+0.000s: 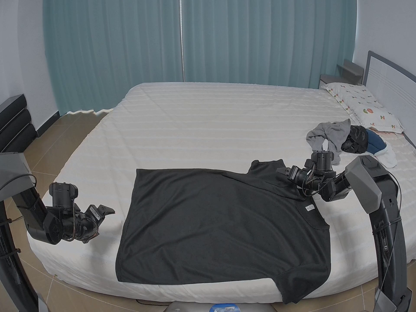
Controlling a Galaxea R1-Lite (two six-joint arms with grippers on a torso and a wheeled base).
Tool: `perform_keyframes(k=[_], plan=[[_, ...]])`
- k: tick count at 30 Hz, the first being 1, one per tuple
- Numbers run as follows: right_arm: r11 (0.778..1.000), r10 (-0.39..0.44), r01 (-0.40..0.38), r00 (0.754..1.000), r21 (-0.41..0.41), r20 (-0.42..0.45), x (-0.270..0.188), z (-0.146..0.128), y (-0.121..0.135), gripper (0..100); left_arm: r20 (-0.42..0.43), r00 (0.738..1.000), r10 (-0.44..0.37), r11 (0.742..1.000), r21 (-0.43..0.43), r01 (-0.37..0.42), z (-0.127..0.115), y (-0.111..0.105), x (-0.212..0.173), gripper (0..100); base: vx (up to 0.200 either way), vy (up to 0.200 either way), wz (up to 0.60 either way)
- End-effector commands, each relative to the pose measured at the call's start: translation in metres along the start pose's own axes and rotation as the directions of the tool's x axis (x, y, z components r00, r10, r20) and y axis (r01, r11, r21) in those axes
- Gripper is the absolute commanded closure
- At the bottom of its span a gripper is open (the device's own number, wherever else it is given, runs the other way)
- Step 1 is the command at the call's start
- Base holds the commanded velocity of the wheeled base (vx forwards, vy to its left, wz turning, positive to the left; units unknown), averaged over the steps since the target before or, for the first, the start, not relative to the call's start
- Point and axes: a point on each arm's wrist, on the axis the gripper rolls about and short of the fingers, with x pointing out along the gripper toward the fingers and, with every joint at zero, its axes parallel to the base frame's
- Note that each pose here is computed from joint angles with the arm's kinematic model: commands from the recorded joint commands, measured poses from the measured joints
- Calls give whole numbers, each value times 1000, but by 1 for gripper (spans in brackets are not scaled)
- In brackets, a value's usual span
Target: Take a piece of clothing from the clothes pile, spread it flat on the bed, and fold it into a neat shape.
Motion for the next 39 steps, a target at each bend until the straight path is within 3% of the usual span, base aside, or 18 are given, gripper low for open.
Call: perform_keyframes(k=[1, 10, 13, 16, 20, 29, 33, 39], plan=[[1000, -3, 3, 1000, 4, -4, 7, -4, -5, 100, 8, 1000, -7, 1000, 2, 7, 2, -2, 1, 0, 0, 0, 0], [999, -12, 5, 989, 49, 151, 1, 37, 7, 100, 48, 996, -75, 997, 27, 73, 13, -29, 16, 0, 0, 0, 0], [999, 0, -10, 980, 51, 199, -2, 51, 12, 100, 78, 989, -123, 992, 43, 120, 25, -46, 38, 0, 0, 0, 0], [999, 5, -15, 978, 47, 209, 0, 53, 12, 100, 113, 983, -143, 989, 61, 137, 34, -59, 59, 0, 0, 0, 0], [999, -3, -7, 971, 44, 240, 2, 57, 11, 100, 157, 981, -109, 993, 69, 100, 46, -77, 94, 0, 0, 0, 0], [998, -50, 35, 948, 53, 315, 6, 59, 4, 100, 128, 986, -106, 992, 81, 96, 54, -100, 137, 0, 0, 0, 0], [997, -60, 44, 948, 56, 312, 10, 53, 1, 100, 136, 981, -138, 987, 98, 126, 52, -110, 154, 0, 0, 0, 0], [998, -59, 44, 945, 55, 321, 11, 53, 2, 100, 125, 984, -125, 987, 112, 111, 45, -123, 174, 0, 0, 0, 0]])
